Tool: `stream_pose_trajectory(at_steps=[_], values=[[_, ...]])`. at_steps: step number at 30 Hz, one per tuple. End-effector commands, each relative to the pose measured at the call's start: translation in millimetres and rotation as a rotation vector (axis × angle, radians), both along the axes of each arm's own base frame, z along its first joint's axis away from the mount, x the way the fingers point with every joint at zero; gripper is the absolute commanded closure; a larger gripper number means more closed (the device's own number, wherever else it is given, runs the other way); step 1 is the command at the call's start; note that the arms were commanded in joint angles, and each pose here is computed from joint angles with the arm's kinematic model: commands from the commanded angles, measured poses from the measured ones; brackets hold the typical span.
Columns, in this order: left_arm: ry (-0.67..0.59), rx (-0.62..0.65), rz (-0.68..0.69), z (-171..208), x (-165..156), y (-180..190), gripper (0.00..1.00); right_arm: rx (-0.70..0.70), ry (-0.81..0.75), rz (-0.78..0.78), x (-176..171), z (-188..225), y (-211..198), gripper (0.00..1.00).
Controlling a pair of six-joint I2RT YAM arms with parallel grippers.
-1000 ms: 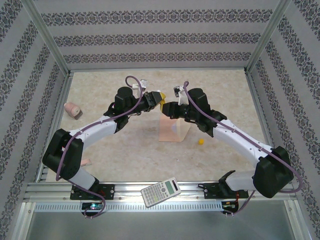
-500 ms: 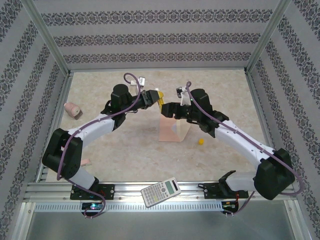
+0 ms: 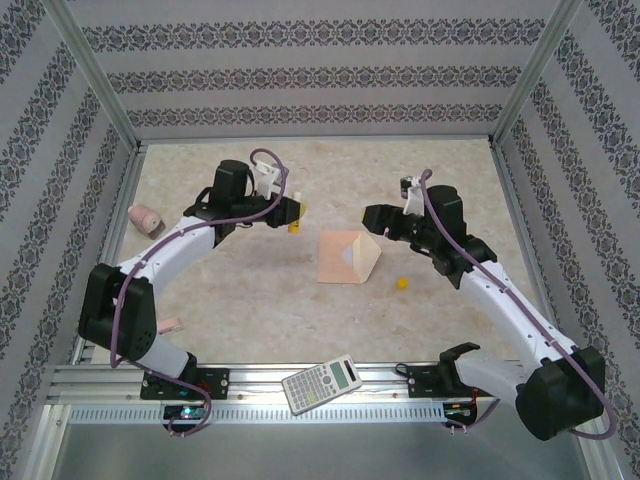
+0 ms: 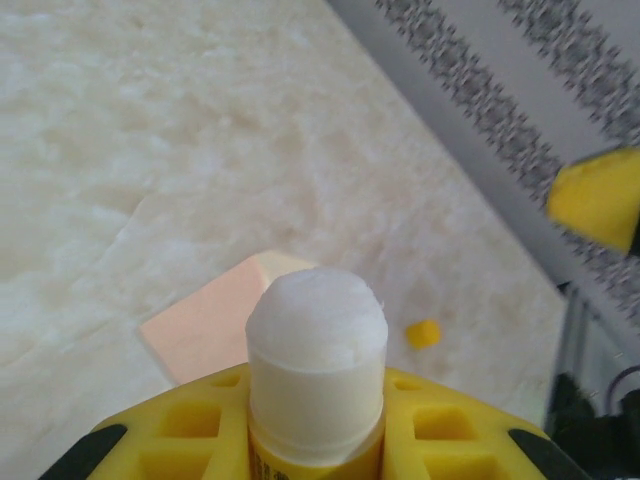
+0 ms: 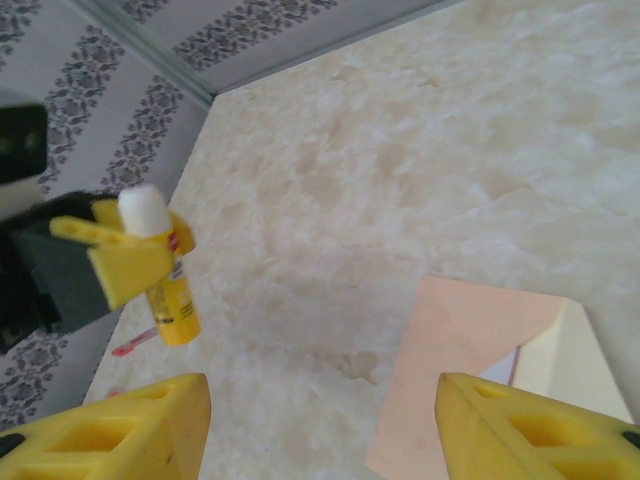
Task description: Place the letter into the envelope and seal it
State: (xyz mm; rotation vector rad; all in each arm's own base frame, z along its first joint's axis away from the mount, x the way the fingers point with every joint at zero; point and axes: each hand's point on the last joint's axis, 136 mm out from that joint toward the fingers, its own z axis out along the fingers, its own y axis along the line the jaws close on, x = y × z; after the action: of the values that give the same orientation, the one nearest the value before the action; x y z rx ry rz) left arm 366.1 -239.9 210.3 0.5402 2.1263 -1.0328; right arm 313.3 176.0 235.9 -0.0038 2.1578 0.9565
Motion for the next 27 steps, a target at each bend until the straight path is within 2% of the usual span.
stream_pose_trajectory(at_steps=[1, 4, 6, 16, 22, 27], values=[[-0.118, 0.085, -0.04, -2.3, -13.9, 9.3, 1.0, -0.002, 0.005, 0.008, -0.5, -8.1, -5.3, 0.39], [-0.213, 0.07, -0.042, 0.1, -19.9, 8.7, 1.0, 0.013, 0.009, 0.005, 3.4, -12.5, -8.6, 0.39], [-0.22, 0.063, -0.033, 1.9, -20.7, 9.6, 1.0, 0.016, 0.019, -0.001, 6.0, -16.8, -11.8, 0.39], [-0.094, 0.017, -0.021, -9.9, -11.0, 1.0, 1.0, 0.0, 0.107, -0.069, 15.4, -41.6, -34.6, 0.39], [0.071, 0.056, 0.022, -30.1, 5.9, -8.8, 1.0, -0.029, 0.175, -0.148, 22.5, -57.1, -57.4, 0.41], [0.178, 0.133, 0.065, -46.2, 15.1, -23.4, 1.0, -0.074, 0.29, -0.214, 23.8, -79.7, -76.7, 0.44]])
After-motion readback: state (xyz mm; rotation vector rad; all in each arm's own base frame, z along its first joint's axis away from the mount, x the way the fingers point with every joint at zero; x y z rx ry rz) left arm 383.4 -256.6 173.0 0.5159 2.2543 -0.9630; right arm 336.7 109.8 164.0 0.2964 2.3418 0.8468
